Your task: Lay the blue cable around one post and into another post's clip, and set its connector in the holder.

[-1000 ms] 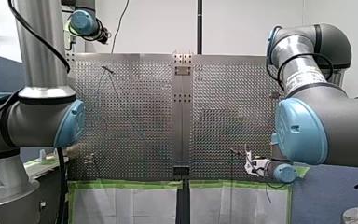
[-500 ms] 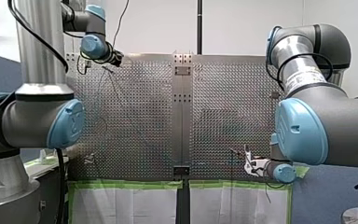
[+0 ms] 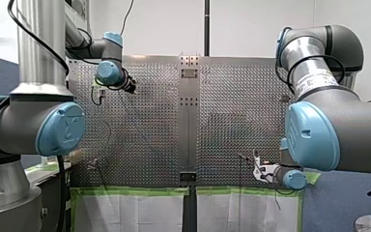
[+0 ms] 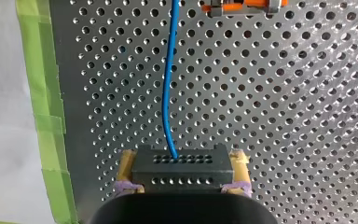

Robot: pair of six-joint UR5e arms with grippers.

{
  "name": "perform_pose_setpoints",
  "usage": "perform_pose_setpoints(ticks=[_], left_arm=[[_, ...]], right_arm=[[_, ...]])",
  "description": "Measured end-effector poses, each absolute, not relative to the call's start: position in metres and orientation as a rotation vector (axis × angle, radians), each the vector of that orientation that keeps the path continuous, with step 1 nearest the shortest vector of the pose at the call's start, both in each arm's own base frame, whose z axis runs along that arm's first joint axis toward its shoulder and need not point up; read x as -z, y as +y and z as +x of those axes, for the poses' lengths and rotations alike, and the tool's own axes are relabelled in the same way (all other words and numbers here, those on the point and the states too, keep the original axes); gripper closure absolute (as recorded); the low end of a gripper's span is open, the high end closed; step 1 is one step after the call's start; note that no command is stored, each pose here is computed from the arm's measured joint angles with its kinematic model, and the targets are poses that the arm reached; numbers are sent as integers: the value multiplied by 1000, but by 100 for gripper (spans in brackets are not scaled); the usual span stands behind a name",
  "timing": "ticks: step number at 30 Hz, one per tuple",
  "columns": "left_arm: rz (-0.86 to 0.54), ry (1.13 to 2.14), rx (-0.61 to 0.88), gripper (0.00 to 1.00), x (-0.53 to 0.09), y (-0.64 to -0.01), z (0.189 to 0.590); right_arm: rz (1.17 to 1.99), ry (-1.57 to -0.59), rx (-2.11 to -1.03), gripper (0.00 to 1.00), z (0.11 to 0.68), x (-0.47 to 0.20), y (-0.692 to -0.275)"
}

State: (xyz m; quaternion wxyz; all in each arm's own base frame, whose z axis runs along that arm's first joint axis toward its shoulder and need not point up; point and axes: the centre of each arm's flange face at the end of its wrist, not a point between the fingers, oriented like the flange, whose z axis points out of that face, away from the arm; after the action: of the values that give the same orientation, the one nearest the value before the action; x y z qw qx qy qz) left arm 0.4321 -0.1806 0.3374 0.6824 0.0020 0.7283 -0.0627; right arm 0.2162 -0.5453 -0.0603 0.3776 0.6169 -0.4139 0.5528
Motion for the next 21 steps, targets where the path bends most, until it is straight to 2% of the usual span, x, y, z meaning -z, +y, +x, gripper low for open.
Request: perform_pose_setpoints(ticks=[14, 21], left_arm=[[-90, 1767, 206, 0, -231, -222, 396], [-80, 1834, 210, 0, -181, -239, 367]], right_arm=[[1579, -1062, -1413, 100, 216, 60, -545], [1576, -1065, -1416, 100, 216, 60, -545]])
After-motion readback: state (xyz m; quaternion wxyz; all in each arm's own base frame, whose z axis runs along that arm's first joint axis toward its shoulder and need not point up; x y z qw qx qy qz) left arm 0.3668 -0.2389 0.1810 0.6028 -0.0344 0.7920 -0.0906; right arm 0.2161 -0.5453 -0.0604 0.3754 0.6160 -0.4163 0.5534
